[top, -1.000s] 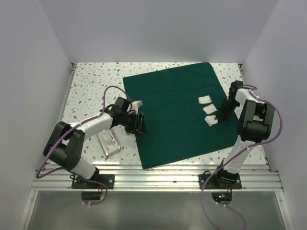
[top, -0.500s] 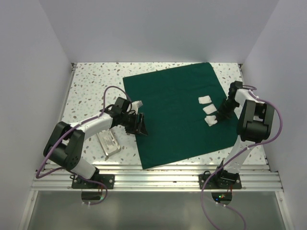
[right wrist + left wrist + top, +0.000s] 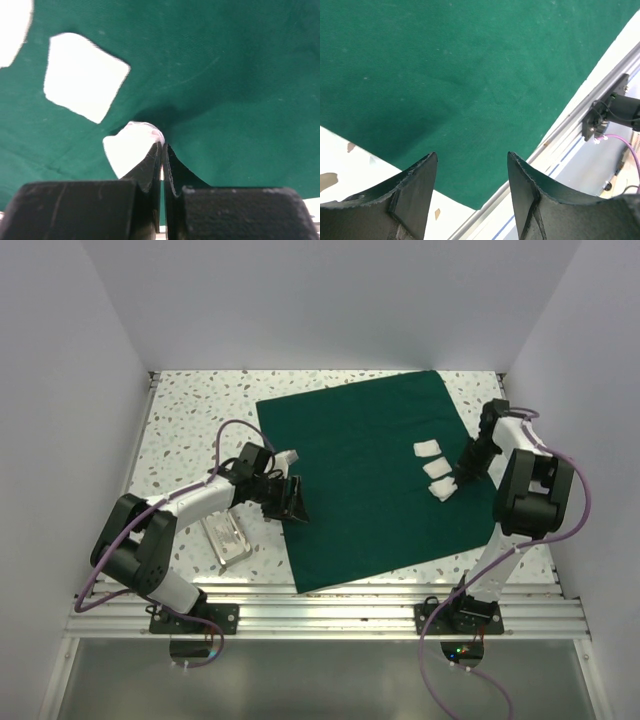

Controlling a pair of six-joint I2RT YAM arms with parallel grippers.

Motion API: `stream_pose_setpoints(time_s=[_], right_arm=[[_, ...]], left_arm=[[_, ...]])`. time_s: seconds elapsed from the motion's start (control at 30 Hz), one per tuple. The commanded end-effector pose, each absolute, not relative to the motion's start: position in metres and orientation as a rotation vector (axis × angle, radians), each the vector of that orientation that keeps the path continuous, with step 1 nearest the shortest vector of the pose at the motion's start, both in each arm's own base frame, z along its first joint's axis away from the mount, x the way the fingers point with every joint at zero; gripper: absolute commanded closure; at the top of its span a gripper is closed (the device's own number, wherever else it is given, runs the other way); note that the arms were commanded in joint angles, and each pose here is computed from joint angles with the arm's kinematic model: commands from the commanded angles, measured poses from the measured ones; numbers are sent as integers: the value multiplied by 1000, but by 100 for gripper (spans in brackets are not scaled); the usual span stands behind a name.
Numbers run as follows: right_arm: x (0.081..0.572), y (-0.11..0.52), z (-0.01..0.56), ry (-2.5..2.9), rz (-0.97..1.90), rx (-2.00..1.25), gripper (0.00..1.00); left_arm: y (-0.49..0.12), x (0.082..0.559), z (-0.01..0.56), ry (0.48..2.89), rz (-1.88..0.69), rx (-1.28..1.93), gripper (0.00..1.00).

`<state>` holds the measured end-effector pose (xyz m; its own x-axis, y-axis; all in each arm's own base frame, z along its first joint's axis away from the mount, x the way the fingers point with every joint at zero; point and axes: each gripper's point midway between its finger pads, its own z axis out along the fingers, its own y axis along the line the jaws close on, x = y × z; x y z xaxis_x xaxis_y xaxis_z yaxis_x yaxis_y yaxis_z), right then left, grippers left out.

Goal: Prepare the surgical pack

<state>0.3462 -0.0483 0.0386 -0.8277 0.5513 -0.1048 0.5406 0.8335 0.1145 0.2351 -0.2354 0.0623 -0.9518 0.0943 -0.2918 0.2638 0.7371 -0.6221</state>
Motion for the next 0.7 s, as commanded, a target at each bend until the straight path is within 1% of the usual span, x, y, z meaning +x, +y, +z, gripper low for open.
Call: stream_pose_setpoints(time_s=[0.0,0.17,0.27,0.37,0.5,0.63,0.67], right_arm=[[354,-43,78,2840,128,744,100],[363,-13,98,2837,222,576,100],[363,17,118,2820,338,443,100],[359,50,141,2796,453,321,100],[337,104,172,2774,643,137,100],[305,170,213,2700,886,-164,100],[297,179,218,2696,918,-234,100]], left_arm=[[-245,244,81,2622,-1108,298,38],[-252,239,106,2522,-1259,315,36],[-259,242,143,2367,-1333,348,34],[-261,245,170,2269,-1352,339,29],[-257,246,206,2139,-1334,354,25],[-256,229,220,2078,-1422,413,22],[-256,230,227,2027,-1438,441,22]])
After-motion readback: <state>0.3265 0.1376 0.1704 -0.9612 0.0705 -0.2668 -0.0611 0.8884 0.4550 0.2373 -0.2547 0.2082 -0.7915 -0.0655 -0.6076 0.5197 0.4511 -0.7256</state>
